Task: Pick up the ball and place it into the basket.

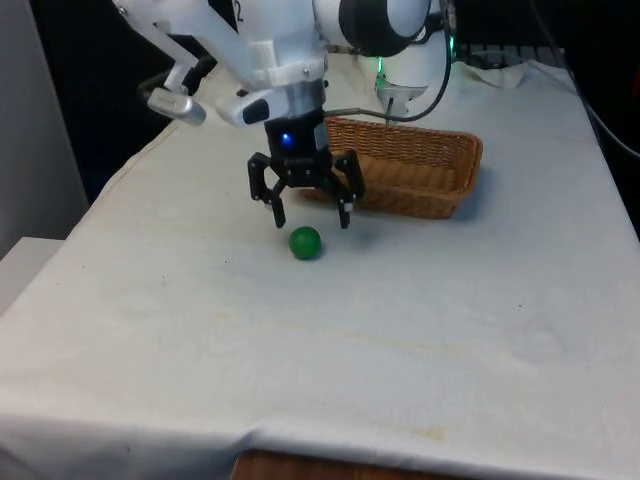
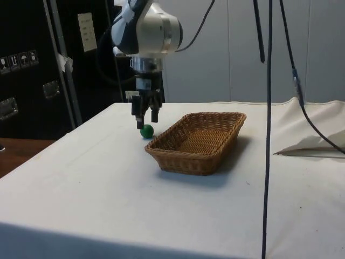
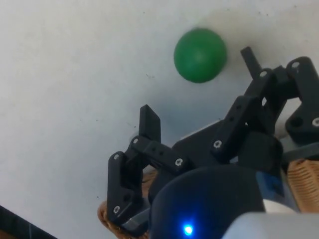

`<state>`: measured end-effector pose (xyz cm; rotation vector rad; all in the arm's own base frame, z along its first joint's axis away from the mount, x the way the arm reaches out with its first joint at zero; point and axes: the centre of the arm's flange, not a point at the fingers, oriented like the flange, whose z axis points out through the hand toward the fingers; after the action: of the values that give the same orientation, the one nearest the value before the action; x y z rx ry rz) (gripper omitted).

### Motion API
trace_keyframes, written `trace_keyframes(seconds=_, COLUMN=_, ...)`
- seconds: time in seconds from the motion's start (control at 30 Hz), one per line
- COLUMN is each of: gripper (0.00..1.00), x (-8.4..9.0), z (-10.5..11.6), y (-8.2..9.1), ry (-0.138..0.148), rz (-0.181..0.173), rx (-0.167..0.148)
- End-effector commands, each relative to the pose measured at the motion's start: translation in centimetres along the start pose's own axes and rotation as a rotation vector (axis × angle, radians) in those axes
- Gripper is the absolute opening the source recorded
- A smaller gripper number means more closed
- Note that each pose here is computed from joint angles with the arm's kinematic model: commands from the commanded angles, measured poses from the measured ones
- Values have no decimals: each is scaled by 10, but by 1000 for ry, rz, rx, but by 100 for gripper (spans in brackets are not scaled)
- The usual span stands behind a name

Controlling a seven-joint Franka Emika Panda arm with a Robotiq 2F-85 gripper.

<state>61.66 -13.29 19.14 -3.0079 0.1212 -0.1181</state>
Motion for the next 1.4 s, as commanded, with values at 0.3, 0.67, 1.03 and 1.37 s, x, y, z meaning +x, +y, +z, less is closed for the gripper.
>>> trace_keyframes(seconds=0.3, gripper=100, x=7, z=16, y=-8, ry=15, rz=11, rx=5)
trace_keyframes(seconds=0.67, gripper=100, x=7, z=17, y=-7, ry=9, rz=11, rx=1)
trace_keyframes(seconds=1.03, gripper=51, x=7, z=16, y=-7, ry=11, rz=15, rx=-10)
trace_keyframes(seconds=1.37, gripper=0, x=7, z=16, y=-7, ry=11, rz=16, rx=-12)
